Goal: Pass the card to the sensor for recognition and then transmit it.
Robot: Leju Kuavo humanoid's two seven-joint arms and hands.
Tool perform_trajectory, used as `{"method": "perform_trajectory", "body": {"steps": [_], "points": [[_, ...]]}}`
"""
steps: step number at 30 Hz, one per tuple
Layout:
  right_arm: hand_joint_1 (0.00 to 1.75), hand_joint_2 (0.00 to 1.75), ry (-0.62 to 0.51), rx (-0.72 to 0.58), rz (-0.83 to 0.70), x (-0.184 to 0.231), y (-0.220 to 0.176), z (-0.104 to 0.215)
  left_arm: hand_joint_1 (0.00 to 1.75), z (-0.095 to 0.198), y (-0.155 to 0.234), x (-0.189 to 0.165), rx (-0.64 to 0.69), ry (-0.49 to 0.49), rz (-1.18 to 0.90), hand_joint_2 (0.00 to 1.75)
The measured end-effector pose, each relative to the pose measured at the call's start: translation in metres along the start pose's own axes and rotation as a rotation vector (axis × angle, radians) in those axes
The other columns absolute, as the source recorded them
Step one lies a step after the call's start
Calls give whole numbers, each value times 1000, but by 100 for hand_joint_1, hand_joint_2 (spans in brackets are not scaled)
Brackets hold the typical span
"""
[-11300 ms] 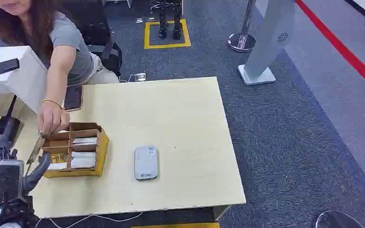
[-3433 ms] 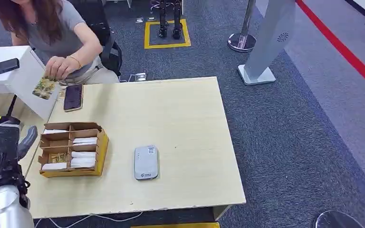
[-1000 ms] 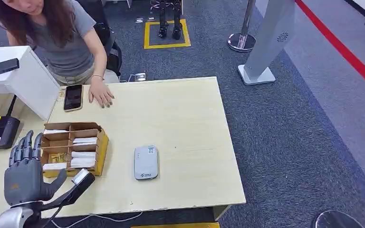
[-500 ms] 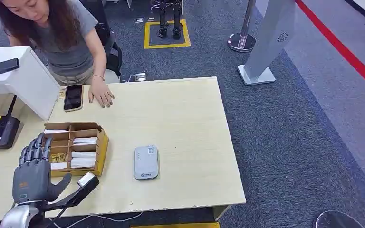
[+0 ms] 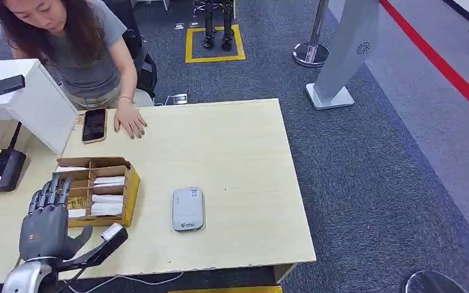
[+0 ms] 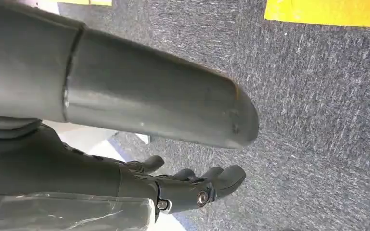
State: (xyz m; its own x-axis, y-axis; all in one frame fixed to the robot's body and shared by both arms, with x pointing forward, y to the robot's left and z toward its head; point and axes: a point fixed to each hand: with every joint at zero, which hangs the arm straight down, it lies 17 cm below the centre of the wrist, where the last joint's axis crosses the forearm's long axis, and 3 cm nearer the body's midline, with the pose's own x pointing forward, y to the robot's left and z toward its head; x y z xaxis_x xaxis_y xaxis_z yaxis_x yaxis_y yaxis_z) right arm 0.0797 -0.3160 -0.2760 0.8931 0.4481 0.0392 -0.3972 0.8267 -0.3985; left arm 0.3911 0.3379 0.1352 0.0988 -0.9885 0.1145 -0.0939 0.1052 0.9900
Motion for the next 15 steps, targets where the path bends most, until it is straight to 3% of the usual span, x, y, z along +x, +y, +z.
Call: {"method": "perform_trajectory", "body": {"steps": [15], "points": [[0, 0, -2, -2, 6, 2, -1, 0, 0, -1, -23, -1, -62, 14, -48, 175]]}}
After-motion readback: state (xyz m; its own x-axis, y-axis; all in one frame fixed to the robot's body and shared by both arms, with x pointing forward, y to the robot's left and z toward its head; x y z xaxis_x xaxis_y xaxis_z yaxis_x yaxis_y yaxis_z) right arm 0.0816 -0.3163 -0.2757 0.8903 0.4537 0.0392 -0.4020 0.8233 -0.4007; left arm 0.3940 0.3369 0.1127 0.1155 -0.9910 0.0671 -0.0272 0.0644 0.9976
